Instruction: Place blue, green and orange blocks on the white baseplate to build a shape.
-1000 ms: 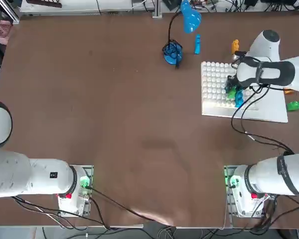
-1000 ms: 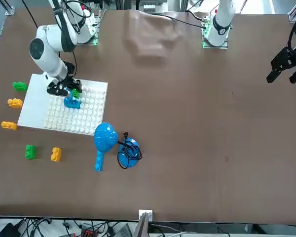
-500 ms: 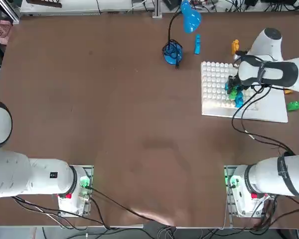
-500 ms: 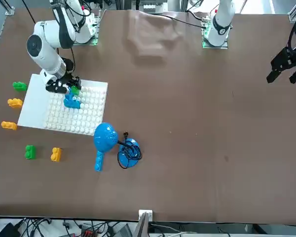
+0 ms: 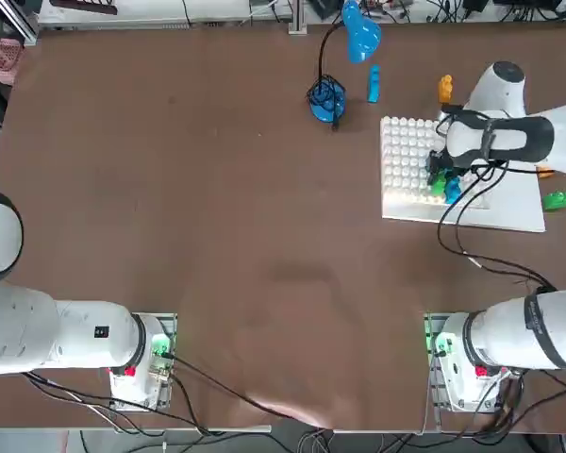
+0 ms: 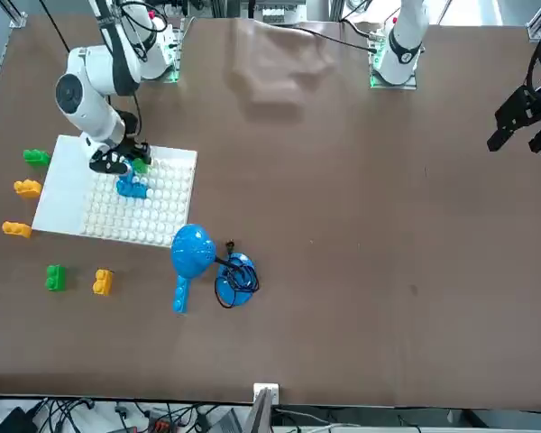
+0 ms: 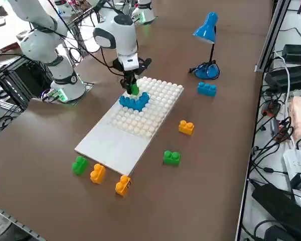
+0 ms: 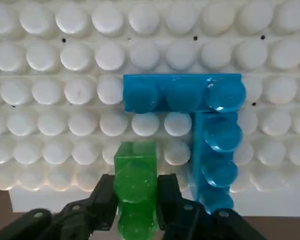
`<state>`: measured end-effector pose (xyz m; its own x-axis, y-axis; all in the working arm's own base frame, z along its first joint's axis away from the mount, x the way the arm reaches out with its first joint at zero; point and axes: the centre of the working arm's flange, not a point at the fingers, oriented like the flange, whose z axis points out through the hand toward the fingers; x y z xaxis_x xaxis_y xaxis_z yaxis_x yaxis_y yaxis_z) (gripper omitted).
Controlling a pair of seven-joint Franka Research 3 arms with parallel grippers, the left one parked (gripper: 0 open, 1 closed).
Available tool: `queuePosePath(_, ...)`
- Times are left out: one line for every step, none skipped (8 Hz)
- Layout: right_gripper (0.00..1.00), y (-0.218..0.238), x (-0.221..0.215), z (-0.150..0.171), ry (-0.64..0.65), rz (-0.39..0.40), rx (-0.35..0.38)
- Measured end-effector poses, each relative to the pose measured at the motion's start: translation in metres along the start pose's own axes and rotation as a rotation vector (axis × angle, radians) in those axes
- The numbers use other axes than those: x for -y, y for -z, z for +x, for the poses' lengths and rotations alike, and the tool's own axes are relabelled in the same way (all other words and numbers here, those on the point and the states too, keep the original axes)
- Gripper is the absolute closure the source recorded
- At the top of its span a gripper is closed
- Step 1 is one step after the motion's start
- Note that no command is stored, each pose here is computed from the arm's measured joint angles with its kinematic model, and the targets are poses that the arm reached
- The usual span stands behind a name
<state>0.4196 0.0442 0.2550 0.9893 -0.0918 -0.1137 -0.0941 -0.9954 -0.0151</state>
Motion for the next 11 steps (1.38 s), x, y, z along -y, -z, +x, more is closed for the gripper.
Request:
queuePosePath(0.61, -0.002, 0.0, 0.001, 0.003, 0.0, -0.001)
queuePosePath(0.61, -0.002, 0.0, 0.002, 0.003, 0.001, -0.006)
queuePosePath(0.61, -0.004, 0.0, 0.006, 0.004, 0.002, -0.01)
queuePosePath(0.61, -0.004, 0.001, 0.011, 0.004, 0.003, -0.014)
queuePosePath(0.61, -0.004, 0.002, 0.016, 0.005, 0.004, -0.015)
queuePosePath(0.61, -0.004, 0.003, 0.02, 0.004, 0.005, -0.016)
queuePosePath(0.61, -0.005, 0.003, 0.023, 0.005, 0.005, -0.014)
queuePosePath(0.61, -0.006, 0.002, 0.025, 0.004, 0.005, -0.012)
queuePosePath(0.61, -0.007, -0.001, 0.025, 0.002, 0.005, -0.011)
queuePosePath(0.61, -0.008, -0.003, 0.026, 0.007, 0.005, -0.009)
queuePosePath(0.61, -0.009, -0.005, 0.026, 0.011, 0.005, -0.007)
